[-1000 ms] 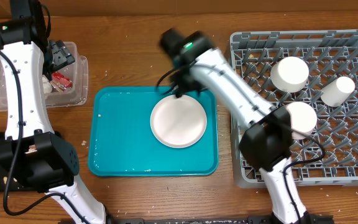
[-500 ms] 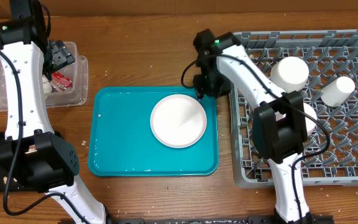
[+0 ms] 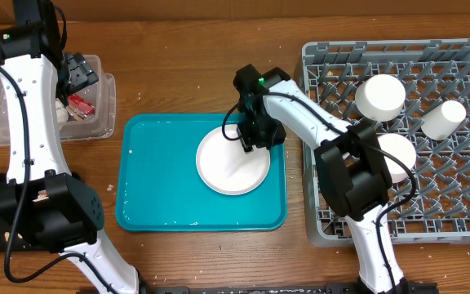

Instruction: Sort waste into correct bins and load items into the dishwasher

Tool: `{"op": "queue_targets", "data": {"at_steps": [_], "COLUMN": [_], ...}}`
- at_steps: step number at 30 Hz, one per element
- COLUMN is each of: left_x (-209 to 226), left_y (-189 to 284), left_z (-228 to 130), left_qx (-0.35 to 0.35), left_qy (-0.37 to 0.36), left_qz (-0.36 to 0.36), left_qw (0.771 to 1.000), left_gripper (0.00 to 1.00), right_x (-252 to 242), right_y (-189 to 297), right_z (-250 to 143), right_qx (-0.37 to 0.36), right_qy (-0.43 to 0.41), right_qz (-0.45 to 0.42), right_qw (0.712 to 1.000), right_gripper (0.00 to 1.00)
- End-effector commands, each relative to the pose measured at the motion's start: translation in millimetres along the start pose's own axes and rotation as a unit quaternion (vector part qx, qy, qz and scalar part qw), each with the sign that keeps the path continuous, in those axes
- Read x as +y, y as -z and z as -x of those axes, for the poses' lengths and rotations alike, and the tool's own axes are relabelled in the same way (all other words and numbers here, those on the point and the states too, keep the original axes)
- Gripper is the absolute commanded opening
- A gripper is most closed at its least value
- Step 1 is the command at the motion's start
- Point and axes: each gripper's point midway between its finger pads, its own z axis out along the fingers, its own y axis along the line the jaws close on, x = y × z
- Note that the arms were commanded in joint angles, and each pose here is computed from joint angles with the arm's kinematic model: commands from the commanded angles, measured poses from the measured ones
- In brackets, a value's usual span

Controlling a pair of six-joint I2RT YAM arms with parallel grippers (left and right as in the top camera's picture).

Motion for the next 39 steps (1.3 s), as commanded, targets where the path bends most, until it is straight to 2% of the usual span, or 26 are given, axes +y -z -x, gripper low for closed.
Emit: {"op": "queue_targets", "data": {"at_steps": [1, 3, 6, 9, 15, 18, 22, 26, 30, 35, 39], "left_x": [3, 3, 3, 3, 3, 3, 3, 3, 3, 3, 3], "left_y": [15, 15, 15, 15, 15, 15, 15, 15, 15, 15, 15], "left_z": [5, 5, 5, 5, 5, 5, 5, 5, 5, 5, 5], "left_qx": [-0.019, -0.019, -0.019, -0.019, -0.019, -0.019, -0.019, -0.019, -0.019, -0.019, -0.019], "left_qy": [0.012, 0.012, 0.012, 0.012, 0.012, 0.012, 0.012, 0.012, 0.012, 0.012, 0.012], "left_qz": [-0.002, -0.002, -0.002, -0.002, -0.002, -0.002, -0.002, -0.002, -0.002, -0.002, -0.002], "left_qw": [1.0, 1.0, 1.0, 1.0, 1.0, 1.0, 1.0, 1.0, 1.0, 1.0, 1.0], "left_gripper": [1.0, 1.0, 1.0, 1.0, 1.0, 1.0, 1.0, 1.0, 1.0, 1.0, 1.0], "right_x": [-8, -8, -9, -12, -8, -14, -55, -106, -169, -237, -258], "right_y": [-8, -8, -8, -4, 36, 78, 155, 231, 285, 313, 307], "right_z": [-4, -4, -4, -3, 2, 10, 16, 1, -31, -69, -71], "right_qx": [0.005, 0.005, 0.004, 0.002, -0.009, -0.043, -0.125, -0.204, -0.254, -0.271, -0.265], "right_qy": [-0.004, -0.01, -0.028, -0.064, -0.071, -0.082, -0.145, -0.2, -0.295, -0.408, -0.429], "right_qz": [-0.015, -0.016, -0.019, -0.029, -0.026, -0.026, -0.082, -0.138, -0.203, -0.269, -0.282], "right_qw": [1.0, 1.0, 0.999, 0.998, 0.997, 0.995, 0.978, 0.948, 0.899, 0.829, 0.816], "right_gripper": [0.56, 0.46, 0.23, 0.04, 0.04, 0.04, 0.04, 0.04, 0.04, 0.04, 0.04]}}
